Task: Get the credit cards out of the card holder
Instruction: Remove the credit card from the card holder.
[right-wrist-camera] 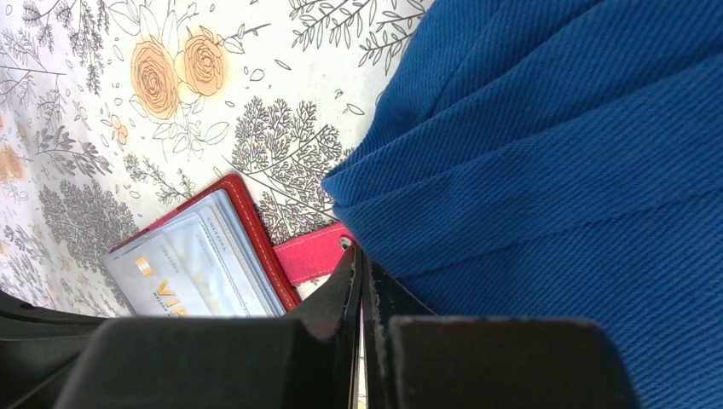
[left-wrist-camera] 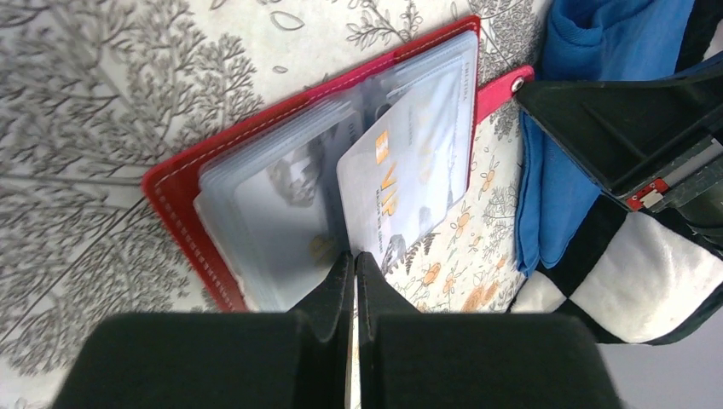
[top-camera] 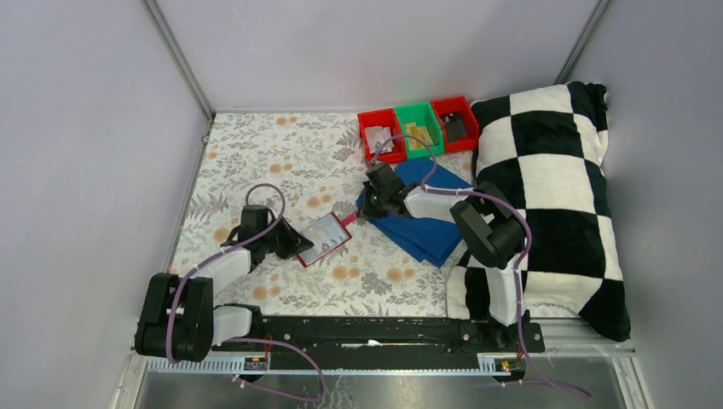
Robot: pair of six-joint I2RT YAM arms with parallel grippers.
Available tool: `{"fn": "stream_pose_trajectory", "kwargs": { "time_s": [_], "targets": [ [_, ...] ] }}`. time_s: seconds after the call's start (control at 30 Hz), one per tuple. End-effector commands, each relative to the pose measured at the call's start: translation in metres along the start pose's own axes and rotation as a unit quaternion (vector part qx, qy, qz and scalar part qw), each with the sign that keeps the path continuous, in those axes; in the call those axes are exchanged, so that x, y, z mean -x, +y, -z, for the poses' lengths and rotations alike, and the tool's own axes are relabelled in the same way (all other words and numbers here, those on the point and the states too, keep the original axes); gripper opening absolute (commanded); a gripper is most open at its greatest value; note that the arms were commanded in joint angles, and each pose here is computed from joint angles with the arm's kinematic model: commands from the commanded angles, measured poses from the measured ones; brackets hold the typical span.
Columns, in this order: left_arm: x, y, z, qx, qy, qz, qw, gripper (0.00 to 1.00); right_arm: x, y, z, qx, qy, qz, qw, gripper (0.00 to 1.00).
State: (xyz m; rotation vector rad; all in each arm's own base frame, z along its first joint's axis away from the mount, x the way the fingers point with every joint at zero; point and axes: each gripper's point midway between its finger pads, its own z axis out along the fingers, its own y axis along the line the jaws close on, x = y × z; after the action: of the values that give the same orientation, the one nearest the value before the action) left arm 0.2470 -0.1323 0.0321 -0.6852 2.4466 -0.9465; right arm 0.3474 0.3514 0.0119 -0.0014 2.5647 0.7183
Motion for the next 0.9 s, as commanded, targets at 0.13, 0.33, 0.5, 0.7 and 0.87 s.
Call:
{"fn": "stream_pose_trajectory", "kwargs": {
  "time_s": [0.13,0.33,0.5,0.7,0.87],
  "targets": [
    [0.015,0.017,0.024,0.071,-0.047,0.032,0.996,0.0,-0.005,-0.036,-0.007,-0.054,0.011,-0.012,0.998,0.0],
    [0.034,0.005,0.047,0.091,-0.084,0.01,0.992,0.0,-0.002,-0.028,-0.006,-0.034,0.007,-0.01,0.999,0.0],
    [0.05,-0.042,0.066,0.029,-0.087,-0.067,0.993,0.0,-0.005,-0.012,0.01,0.004,0.017,-0.011,1.0,0.0],
    [0.068,-0.106,0.089,-0.069,-0.102,-0.159,0.979,0.0,-0.022,-0.002,0.034,0.042,0.034,-0.026,0.998,0.0],
    [0.063,-0.148,0.097,-0.155,-0.068,-0.206,0.964,0.0,-0.024,0.0,0.063,0.045,0.028,-0.011,0.998,0.19]
  ]
}}
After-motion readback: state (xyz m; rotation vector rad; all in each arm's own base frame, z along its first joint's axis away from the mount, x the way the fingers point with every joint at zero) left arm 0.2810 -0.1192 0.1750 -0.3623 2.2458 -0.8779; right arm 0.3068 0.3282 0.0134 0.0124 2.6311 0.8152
